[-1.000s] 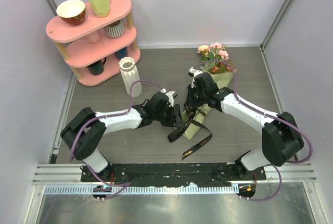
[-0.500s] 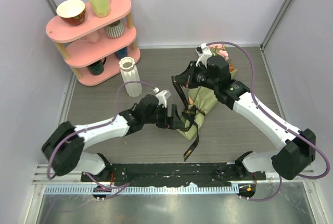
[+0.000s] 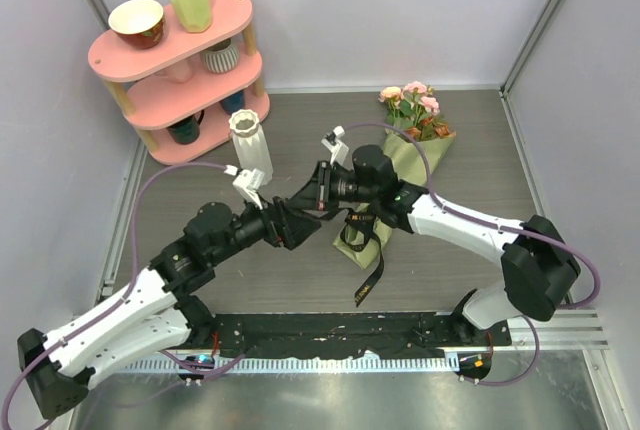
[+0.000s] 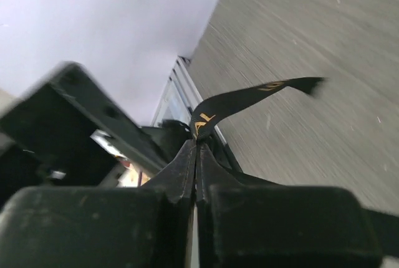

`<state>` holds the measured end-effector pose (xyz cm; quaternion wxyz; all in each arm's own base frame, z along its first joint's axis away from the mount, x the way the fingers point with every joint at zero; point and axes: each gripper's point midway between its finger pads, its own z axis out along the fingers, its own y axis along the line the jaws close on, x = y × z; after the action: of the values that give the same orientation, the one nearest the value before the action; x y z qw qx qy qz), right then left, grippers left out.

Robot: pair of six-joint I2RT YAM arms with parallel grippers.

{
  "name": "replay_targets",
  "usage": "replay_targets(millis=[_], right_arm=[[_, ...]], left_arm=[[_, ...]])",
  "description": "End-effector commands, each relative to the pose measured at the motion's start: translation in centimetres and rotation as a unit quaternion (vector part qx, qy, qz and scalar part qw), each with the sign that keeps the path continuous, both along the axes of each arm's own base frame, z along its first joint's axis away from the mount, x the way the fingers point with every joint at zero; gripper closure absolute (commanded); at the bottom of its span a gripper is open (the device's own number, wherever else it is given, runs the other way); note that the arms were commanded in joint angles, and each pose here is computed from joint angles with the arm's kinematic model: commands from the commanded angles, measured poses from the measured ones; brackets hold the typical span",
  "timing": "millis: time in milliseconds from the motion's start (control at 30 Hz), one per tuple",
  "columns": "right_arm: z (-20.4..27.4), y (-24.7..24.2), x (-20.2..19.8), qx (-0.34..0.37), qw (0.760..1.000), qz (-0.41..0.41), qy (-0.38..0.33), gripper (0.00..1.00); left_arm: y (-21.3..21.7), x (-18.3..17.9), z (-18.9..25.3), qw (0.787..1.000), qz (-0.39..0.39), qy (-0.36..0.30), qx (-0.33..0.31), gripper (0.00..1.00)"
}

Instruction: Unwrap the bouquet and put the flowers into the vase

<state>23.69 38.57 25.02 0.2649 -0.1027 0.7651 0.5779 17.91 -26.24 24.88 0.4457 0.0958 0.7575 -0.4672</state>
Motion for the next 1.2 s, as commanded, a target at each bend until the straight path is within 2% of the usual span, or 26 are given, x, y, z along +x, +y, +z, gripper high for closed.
replay_targets(millis=[0,33,67,100,133,167,200,233,267,300,333,400,433,500,733,867,1167], right_arm=[[0.4,-1.7,0.6,0.009,1.0,-0.007,-0.02,0.76],[-2.1,-3.2,1.2,-0.05,0.998,-0.036,0.002,0.69],[-1.6,-5.2,2.9,-0.078,0.994,-0.074,-0.022,0.57],[-2.5,-7.1,3.7,-0.118,0.987,-0.104,-0.025,0.52],[-4.9,-10.4,4.8,-0.187,0.971,-0.149,-0.017,0.51],[-4.8,-12.6,5.3,-0.198,0.964,-0.177,-0.018,0.5],[-5.5,-16.5,7.3,-0.211,0.949,-0.232,0.0,0.5],[-6.4,-18.5,7.6,-0.221,0.941,-0.255,0.017,0.5],[-8.1,-20.0,7.1,-0.226,0.937,-0.262,0.039,0.52],[-8.5,-22.0,7.6,-0.226,0.93,-0.287,0.048,0.57],[-9.4,-22.3,7.5,-0.232,0.929,-0.285,0.048,0.59],[-10.9,-21.7,7.6,-0.238,0.933,-0.263,0.061,0.66],[-11.1,-21.3,7.9,-0.234,0.936,-0.257,0.059,0.68],[-12.3,-21.0,8.3,-0.238,0.936,-0.25,0.068,0.72],[-15.0,-20.7,7.7,-0.242,0.937,-0.234,0.095,0.73],[-15.4,-19.7,7.4,-0.217,0.946,-0.219,0.099,0.73],[-16.2,-19.1,7.4,-0.203,0.949,-0.215,0.106,0.74]], left_arm=[[1.7,0.2,0.4,0.999,0.032,-0.024,0.007,0.15],[1.6,0.3,0.8,0.999,0.033,-0.025,0.006,0.11],[1.3,0.6,0.2,0.999,0.034,-0.014,0.016,0.1],[1.1,0.8,-0.2,0.999,0.034,-0.001,0.027,0.09],[0.7,1.1,0.7,0.999,0.033,0.001,0.026,0.09],[-0.5,1.4,-0.6,0.999,0.018,0.024,0.045,0.09],[-1.3,1.4,-0.6,0.998,0.006,0.035,0.046,0.09],[-2.3,1.7,0.3,0.998,-0.008,0.035,0.042,0.11],[-3.3,1.4,0.4,0.998,-0.032,0.043,0.042,0.12],[-4.5,2.2,-1.6,0.995,-0.039,0.065,0.067,0.14],[-5.4,2.8,-0.8,0.995,-0.044,0.062,0.067,0.17],[-7.0,3.9,-3.6,0.989,-0.057,0.093,0.103,0.22],[-7.7,4.4,-3.4,0.989,-0.06,0.092,0.101,0.29],[-9.0,5.5,-5.1,0.987,-0.059,0.1,0.109,0.36],[-10.8,7.2,-10.3,0.977,-0.063,0.137,0.154,0.37],[-10.9,7.7,-10.5,0.978,-0.06,0.131,0.152,0.37],[-10.4,9.1,-11.0,0.977,-0.048,0.136,0.16,0.37]])
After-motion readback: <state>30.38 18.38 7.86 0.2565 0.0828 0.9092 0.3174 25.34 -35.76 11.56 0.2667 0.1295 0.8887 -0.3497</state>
